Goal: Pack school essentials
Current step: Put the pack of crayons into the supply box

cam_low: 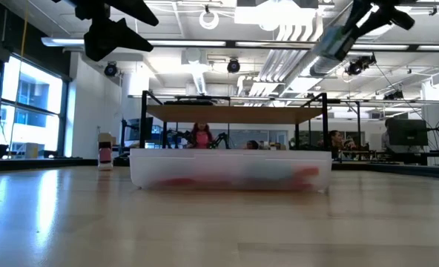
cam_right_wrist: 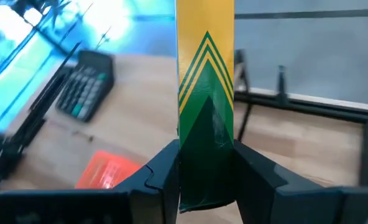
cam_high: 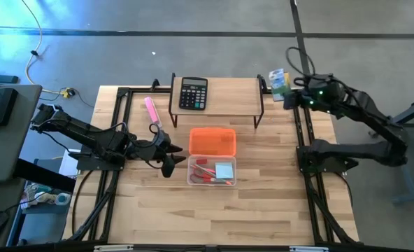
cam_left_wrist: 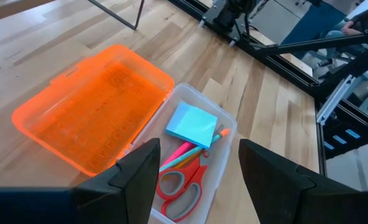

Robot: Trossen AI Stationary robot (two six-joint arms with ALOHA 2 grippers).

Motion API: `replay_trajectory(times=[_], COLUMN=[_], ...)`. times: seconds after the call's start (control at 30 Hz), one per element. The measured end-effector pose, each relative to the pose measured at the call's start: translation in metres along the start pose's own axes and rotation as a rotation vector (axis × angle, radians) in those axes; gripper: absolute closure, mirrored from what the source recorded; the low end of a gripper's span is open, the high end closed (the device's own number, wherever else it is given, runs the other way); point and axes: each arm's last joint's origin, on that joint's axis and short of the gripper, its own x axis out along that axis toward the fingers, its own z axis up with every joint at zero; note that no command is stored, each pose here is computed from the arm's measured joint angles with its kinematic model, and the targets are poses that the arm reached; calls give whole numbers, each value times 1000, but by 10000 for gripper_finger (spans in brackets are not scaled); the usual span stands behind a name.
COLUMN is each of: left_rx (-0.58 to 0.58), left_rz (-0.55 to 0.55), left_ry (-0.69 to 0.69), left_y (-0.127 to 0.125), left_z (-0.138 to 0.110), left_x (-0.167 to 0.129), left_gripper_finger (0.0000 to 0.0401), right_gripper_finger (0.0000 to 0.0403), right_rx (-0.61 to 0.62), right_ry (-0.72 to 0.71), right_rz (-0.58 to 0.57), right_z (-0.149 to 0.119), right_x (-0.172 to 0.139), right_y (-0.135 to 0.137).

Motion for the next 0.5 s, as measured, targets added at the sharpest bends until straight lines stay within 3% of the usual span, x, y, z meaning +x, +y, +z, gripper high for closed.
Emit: replay_trajectory(times=[0.27,0.5], left_rx=[1,8], left_rz=[-6,-30], left_ry=[7,52], left_y=[0,0], left_z=[0,-3], left_x=[0,0], left_gripper_finger=[192,192], right_gripper_finger=[291,291], right_rx=[-174,-299], right_ry=[115,215], right_rz=[82,99], right_z=[-14,-41], right_x=[19,39], right_y=[50,96])
